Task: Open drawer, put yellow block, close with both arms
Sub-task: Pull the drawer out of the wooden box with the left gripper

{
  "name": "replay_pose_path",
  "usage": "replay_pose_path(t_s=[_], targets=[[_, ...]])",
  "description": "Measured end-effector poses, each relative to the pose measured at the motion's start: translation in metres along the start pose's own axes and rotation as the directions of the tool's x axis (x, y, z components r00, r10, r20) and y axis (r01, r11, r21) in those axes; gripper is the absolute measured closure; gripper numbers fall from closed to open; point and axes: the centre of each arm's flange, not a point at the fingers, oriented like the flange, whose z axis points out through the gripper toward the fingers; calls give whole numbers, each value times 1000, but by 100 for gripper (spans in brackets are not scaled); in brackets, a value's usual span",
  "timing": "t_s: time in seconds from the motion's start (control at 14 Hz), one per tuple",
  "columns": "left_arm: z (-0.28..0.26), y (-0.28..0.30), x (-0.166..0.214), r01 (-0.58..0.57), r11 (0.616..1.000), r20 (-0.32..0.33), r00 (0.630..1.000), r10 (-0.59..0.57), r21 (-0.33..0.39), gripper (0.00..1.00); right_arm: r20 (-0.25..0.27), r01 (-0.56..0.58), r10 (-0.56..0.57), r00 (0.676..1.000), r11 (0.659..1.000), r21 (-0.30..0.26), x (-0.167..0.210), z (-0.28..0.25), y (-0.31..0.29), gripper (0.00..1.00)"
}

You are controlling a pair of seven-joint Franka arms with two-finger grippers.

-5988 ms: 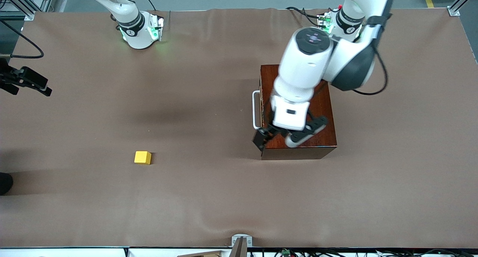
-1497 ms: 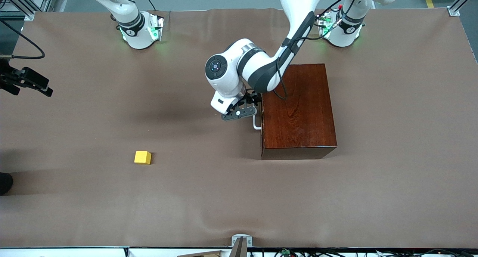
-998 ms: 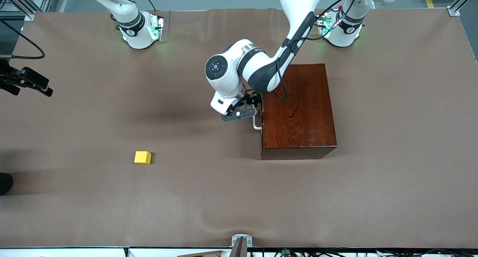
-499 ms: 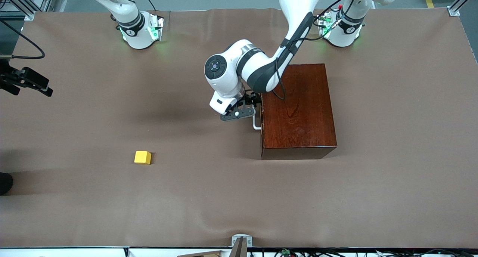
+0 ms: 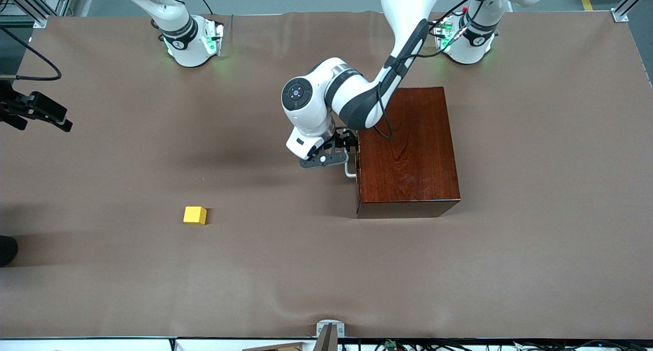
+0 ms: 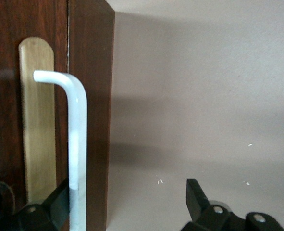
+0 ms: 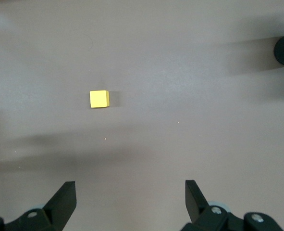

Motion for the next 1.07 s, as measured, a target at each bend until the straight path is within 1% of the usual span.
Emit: replay_pose_path(t_s=[0.43, 0.64, 1.07], targets=[[-6, 10, -3, 14, 998, -33, 999, -16, -55, 0, 0, 0, 0, 1000, 1000, 0, 0, 0, 0, 0], [-8, 16, -9, 30, 997, -40, 999, -33, -66, 0, 0, 0, 0, 1000, 1000, 0, 0, 0, 0, 0], [-18, 32, -17, 16, 989, -82, 996, -29, -149, 0, 0, 0, 0, 1000, 1000, 0, 0, 0, 0, 0]])
